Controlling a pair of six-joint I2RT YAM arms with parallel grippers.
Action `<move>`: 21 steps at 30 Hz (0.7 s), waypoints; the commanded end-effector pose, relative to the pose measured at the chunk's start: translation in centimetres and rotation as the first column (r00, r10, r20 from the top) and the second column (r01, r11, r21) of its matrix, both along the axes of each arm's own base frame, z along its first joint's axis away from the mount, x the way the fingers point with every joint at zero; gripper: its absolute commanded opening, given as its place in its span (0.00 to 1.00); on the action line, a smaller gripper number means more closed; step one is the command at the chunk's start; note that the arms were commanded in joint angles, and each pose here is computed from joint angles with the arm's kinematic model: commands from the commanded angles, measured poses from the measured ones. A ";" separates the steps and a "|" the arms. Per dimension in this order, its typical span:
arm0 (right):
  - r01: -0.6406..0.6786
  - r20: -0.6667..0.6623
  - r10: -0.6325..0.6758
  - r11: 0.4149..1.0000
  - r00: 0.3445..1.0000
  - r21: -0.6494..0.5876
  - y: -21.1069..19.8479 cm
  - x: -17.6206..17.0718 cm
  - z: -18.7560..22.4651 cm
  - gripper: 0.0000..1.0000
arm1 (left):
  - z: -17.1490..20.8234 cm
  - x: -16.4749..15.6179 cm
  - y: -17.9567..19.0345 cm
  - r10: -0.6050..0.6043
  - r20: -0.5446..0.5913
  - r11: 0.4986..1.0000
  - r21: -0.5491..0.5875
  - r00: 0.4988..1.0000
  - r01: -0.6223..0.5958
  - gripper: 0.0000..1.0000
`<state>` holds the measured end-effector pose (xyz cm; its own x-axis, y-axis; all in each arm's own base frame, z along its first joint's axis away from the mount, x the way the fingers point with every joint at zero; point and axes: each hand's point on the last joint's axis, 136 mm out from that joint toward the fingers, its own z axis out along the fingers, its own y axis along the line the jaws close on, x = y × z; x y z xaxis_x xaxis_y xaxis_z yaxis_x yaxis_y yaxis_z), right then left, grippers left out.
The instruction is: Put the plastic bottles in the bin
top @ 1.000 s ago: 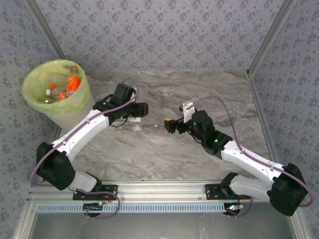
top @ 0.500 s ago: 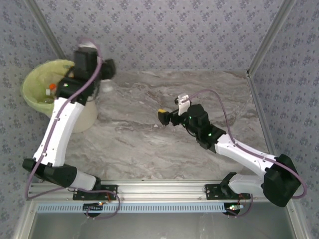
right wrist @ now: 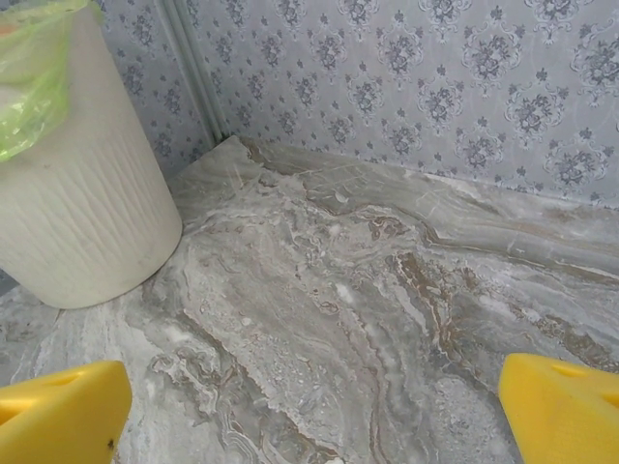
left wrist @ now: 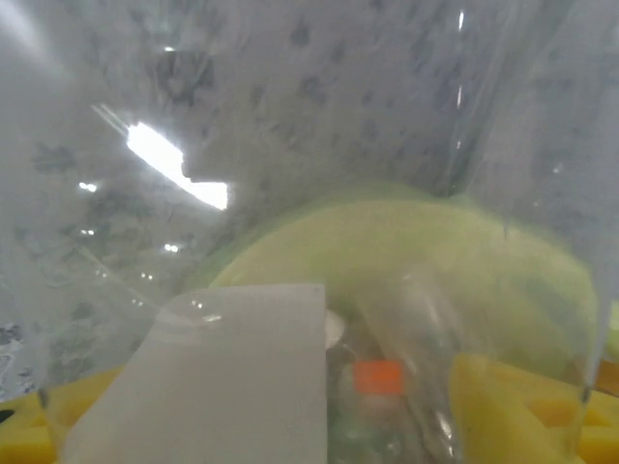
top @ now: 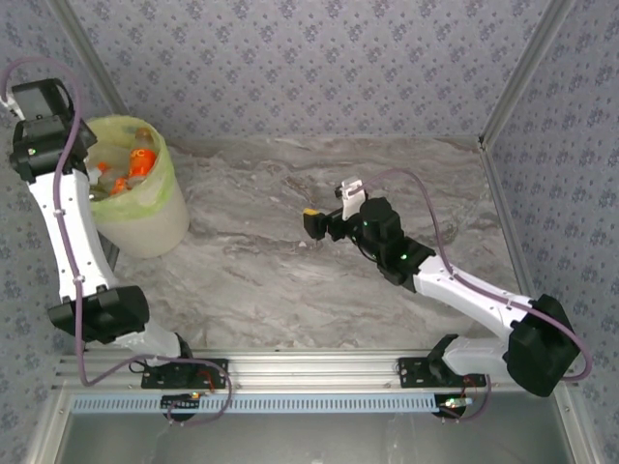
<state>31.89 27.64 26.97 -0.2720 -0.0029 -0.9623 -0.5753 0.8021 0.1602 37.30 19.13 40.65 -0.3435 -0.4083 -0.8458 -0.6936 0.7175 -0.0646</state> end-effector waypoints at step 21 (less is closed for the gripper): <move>0.711 0.092 -0.713 0.662 0.695 -0.237 -24.1 0.3 -0.4 1.00 | -5.4 -4.0 -23.1 -0.683 0.320 0.730 0.281 0.656 0.623 1.00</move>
